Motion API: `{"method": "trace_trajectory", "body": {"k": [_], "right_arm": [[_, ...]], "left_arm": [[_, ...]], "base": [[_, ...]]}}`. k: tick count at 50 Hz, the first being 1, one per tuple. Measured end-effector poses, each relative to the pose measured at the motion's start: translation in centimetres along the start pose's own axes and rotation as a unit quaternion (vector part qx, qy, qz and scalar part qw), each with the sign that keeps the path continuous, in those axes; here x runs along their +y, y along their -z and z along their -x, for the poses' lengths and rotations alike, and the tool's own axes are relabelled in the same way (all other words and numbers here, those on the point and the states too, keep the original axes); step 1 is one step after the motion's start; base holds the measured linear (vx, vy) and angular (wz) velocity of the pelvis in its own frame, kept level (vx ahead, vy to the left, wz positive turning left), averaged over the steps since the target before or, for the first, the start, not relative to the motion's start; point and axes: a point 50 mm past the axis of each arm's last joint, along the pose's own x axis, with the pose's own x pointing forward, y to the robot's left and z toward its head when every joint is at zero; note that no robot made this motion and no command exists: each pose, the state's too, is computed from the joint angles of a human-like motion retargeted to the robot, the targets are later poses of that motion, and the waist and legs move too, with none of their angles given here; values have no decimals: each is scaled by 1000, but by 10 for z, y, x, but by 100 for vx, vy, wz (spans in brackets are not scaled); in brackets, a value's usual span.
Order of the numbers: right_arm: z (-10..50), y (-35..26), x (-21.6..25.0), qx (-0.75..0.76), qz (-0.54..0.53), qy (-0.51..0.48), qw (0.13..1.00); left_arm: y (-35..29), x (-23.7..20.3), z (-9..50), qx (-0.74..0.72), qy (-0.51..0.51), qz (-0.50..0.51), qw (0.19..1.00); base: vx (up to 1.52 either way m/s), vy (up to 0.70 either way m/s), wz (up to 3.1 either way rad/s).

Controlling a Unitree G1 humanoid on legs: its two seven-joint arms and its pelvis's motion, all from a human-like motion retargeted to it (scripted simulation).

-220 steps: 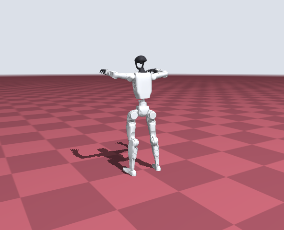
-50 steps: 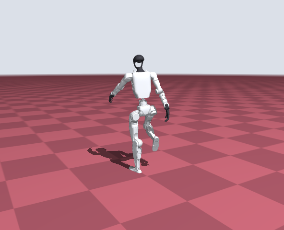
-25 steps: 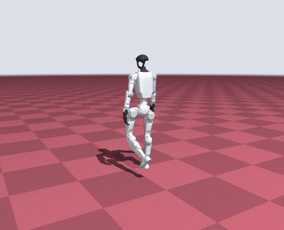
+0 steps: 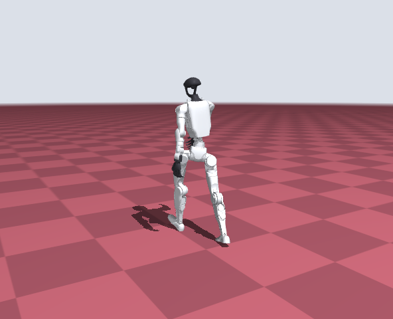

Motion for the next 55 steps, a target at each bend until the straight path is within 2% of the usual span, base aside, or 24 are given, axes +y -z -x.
{"method": "trace_trajectory", "body": {"k": [2, 4, 7, 10, 13, 17, 23, 25, 26, 30, 35, 37, 39, 40, 42, 45, 47, 51, 55], "right_arm": [[21, 59, -9, 67, 36, 19, 997], [61, 130, -26, 174, 59, 13, 983], [141, 217, -61, 350, 84, -11, 933], [229, 268, -95, 510, 59, 22, 858], [298, 287, -123, 602, 41, 58, 795], [354, 289, -157, 625, 6, 99, 774], [400, 284, -179, 624, -60, 201, 753], [396, 282, -182, 576, -146, 282, 753], [390, 285, -175, 595, -114, 241, 758], [335, 284, -160, 562, -78, 191, 801], [233, 259, -138, 485, -59, 181, 854], [196, 245, -118, 461, -50, 132, 876], [158, 224, -104, 412, -36, 100, 905], [140, 211, -99, 391, -19, 81, 916], [95, 166, -105, 310, 31, 91, 946], [36, 76, -116, 157, 71, 149, 974], [12, 19, -111, 68, 55, 137, 987], [-3, -86, -124, -98, -16, 197, 975], [2, -153, -136, -192, -34, 217, 956]], "left_arm": [[-57, -5, -7, -104, -37, 30, 993], [-94, -15, -9, -147, -22, -15, 989], [-167, -27, -3, -194, 12, -124, 973], [-264, -30, 27, -249, -40, -236, 938], [-353, -40, 80, -351, -87, -245, 899], [-430, -65, 162, -524, -72, -201, 824], [-470, -103, 241, -638, -61, -244, 728], [-471, -116, 248, -647, -43, -262, 715], [-470, -123, 247, -647, -32, -265, 714], [-448, -143, 215, -632, 27, -257, 731], [-385, -141, 127, -539, 48, -216, 813], [-336, -130, 78, -441, 45, -290, 848], [-267, -110, 31, -320, 74, -321, 889], [-225, -97, 12, -244, 96, -313, 913], [-149, -65, -10, -135, 74, -232, 960], [-49, -6, -9, -9, -42, -72, 997], [10, 26, 7, 67, -50, -30, 996], [87, 79, 50, 129, -130, 35, 982], [133, 96, 84, 178, -135, 54, 973]], "base": [[104, 45, -28], [97, 45, 134], [73, 34, 164], [64, 20, 114], [65, 17, 81], [66, 12, 124], [70, -3, 137], [68, -15, 68], [66, -16, 42], [67, -19, 35], [87, -32, 77], [84, -46, -123], [66, -39, -134], [48, -28, -56], [47, -13, 0], [59, -5, -11], [50, -10, -38], [57, -7, -57], [55, -1, -16]]}}
